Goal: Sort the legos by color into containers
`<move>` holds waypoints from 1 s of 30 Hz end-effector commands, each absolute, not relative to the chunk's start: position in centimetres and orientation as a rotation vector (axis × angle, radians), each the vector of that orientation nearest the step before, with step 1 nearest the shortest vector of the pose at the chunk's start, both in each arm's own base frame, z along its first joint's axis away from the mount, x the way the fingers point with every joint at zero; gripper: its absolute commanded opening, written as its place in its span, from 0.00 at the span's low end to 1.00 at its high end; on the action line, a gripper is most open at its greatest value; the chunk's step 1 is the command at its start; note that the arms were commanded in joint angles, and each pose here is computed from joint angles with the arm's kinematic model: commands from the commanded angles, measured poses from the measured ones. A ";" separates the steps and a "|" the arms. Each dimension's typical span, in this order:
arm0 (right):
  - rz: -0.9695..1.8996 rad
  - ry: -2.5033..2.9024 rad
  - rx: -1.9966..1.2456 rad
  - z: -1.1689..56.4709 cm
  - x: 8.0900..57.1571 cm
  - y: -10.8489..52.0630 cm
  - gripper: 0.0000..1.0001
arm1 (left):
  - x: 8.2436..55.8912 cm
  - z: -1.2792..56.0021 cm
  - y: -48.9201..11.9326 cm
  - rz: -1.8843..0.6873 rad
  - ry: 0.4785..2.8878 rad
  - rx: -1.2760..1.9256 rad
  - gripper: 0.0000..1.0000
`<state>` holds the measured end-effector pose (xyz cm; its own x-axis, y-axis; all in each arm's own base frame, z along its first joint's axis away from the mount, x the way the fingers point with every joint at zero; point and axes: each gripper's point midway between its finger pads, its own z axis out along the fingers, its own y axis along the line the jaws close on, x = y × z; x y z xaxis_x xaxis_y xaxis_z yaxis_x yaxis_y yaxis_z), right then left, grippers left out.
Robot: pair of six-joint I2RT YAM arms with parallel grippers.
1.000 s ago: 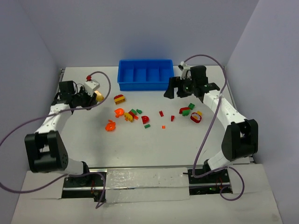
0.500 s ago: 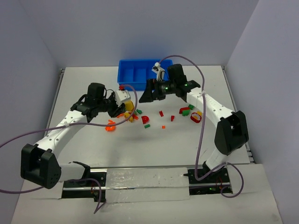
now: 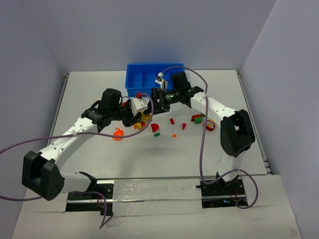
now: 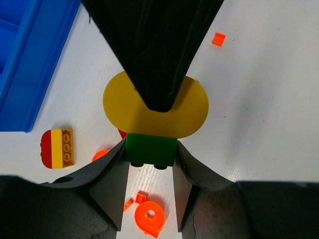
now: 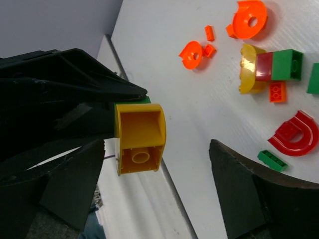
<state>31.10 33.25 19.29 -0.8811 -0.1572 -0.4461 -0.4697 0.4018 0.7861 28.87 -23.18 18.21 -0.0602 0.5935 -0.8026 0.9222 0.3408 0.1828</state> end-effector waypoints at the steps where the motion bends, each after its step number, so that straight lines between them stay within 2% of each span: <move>1: 1.596 2.265 -0.609 21.6 31.4 34.6 0.89 | 29.5 20.3 -24.3 -0.499 1.717 1.325 0.00; 4: 1.675 2.238 -0.627 22.3 30.9 34.9 0.69 | 29.4 20.2 -24.4 -0.504 1.720 1.327 0.00; 8: 1.738 2.221 -0.636 22.7 30.4 35.1 0.48 | 29.2 19.7 -24.3 -0.507 1.730 1.330 0.00; 9: 1.753 2.218 -0.637 22.7 30.2 35.1 0.37 | 29.1 19.6 -24.4 -0.508 1.728 1.330 0.00; 11: 1.768 2.204 -0.645 23.0 30.2 35.1 0.28 | 28.9 19.2 -24.3 -0.514 1.738 1.330 0.00; 13: 1.760 2.201 -0.645 23.0 30.3 34.9 0.14 | 28.7 18.7 -24.0 -0.511 1.748 1.332 0.00; 15: 1.740 2.205 -0.634 22.9 30.5 34.5 0.04 | 28.5 18.3 -23.8 -0.509 1.757 1.339 0.00; 17: 1.698 2.210 -0.607 22.8 30.9 33.7 0.00 | 27.9 17.5 -23.3 -0.501 1.771 1.352 0.00; 30: 1.636 2.206 -0.552 23.0 32.2 31.8 0.00 | 26.8 15.5 -21.3 -0.507 1.828 1.317 0.00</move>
<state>32.15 32.31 20.00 -0.9093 -0.1241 -0.3973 -0.4161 0.2935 0.8606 26.71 -21.70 14.34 -0.1330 0.6231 -0.7708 0.9271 0.3532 0.1256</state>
